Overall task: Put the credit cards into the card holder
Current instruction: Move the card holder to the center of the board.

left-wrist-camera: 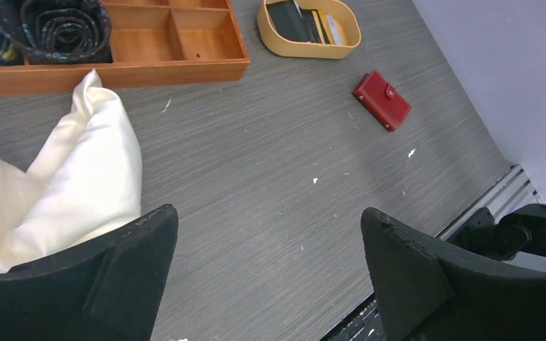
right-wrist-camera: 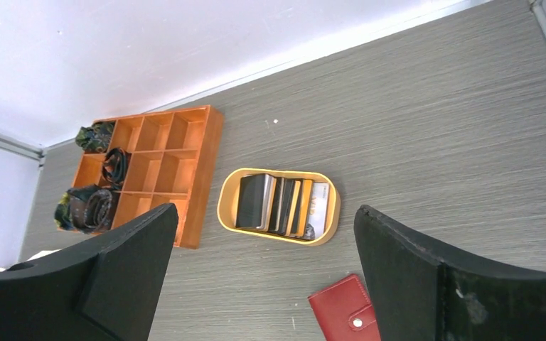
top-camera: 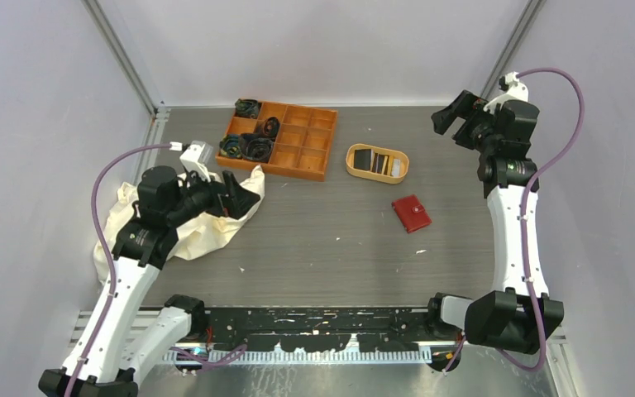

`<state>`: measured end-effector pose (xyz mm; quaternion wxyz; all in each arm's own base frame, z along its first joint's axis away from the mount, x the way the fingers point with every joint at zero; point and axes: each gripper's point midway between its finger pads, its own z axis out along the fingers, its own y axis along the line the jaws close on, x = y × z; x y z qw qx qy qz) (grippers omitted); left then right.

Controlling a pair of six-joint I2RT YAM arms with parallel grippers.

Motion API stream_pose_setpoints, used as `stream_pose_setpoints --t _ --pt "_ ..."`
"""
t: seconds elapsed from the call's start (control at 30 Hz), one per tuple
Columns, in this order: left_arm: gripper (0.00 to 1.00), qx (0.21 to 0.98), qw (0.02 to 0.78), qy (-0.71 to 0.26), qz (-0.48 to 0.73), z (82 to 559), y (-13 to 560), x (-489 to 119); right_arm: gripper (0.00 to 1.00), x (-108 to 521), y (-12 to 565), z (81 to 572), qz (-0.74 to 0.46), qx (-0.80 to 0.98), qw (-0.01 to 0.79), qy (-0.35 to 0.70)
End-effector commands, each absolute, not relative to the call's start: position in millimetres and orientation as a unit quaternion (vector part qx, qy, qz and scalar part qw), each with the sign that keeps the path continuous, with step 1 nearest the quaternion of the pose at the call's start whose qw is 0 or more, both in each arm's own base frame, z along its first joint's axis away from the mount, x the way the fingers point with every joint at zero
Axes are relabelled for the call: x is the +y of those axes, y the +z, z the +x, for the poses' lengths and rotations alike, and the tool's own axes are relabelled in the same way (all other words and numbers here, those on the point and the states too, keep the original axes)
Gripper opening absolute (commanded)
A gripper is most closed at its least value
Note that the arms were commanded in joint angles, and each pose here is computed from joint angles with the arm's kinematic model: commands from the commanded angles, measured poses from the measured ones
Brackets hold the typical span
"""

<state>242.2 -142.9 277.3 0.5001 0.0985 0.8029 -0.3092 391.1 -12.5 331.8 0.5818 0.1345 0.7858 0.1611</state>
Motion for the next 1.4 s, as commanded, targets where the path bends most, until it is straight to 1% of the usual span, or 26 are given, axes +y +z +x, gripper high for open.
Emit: stream_pose_setpoints --t 0.0,0.1,0.27,0.33,0.43,0.53,0.67,0.8,0.93,1.1,1.37 --pt "1.00 0.774 0.524 -0.333 0.121 248.9 299.3 -152.3 1.00 -0.9 346.2 390.2 0.130 0.768 0.595 0.199" --pt "1.00 0.780 0.523 -0.320 0.124 252.6 287.3 -149.6 0.99 20.9 332.3 385.6 0.083 0.777 0.574 0.246" --pt "1.00 0.792 0.518 -0.298 0.122 252.9 263.7 -142.8 0.99 71.1 293.0 356.4 -0.095 0.779 0.516 0.343" --pt "1.00 0.795 0.517 -0.294 0.121 249.4 260.0 -140.8 0.99 73.4 272.2 349.5 -0.119 0.791 0.492 0.344" --pt "0.99 0.791 0.521 -0.296 0.121 244.4 257.0 -140.0 1.00 61.7 233.7 346.8 -0.147 0.825 0.457 0.299" --pt "0.98 0.794 0.527 -0.279 0.116 241.7 252.3 -133.0 1.00 31.4 198.6 352.2 -0.151 0.868 0.424 0.208" --pt "0.97 0.797 0.530 -0.267 0.113 236.9 246.7 -127.5 0.99 -11.5 164.8 357.9 -0.120 0.919 0.361 0.104" --pt "0.96 0.796 0.532 -0.266 0.113 232.8 244.3 -126.0 0.99 -29.0 137.5 356.9 -0.108 0.944 0.303 0.072" --pt "0.94 0.793 0.534 -0.270 0.116 231.2 246.0 -127.1 0.91 -38.0 118.1 350.3 -0.107 0.959 0.255 0.057" --pt "0.93 0.790 0.534 -0.277 0.119 230.2 247.1 -129.9 0.76 -36.7 97.5 344.0 -0.103 0.970 0.206 0.073" --pt "0.92 0.788 0.533 -0.283 0.121 228.9 247.7 -131.4 0.64 -10.4 65.0 341.4 -0.101 0.974 0.144 0.140"
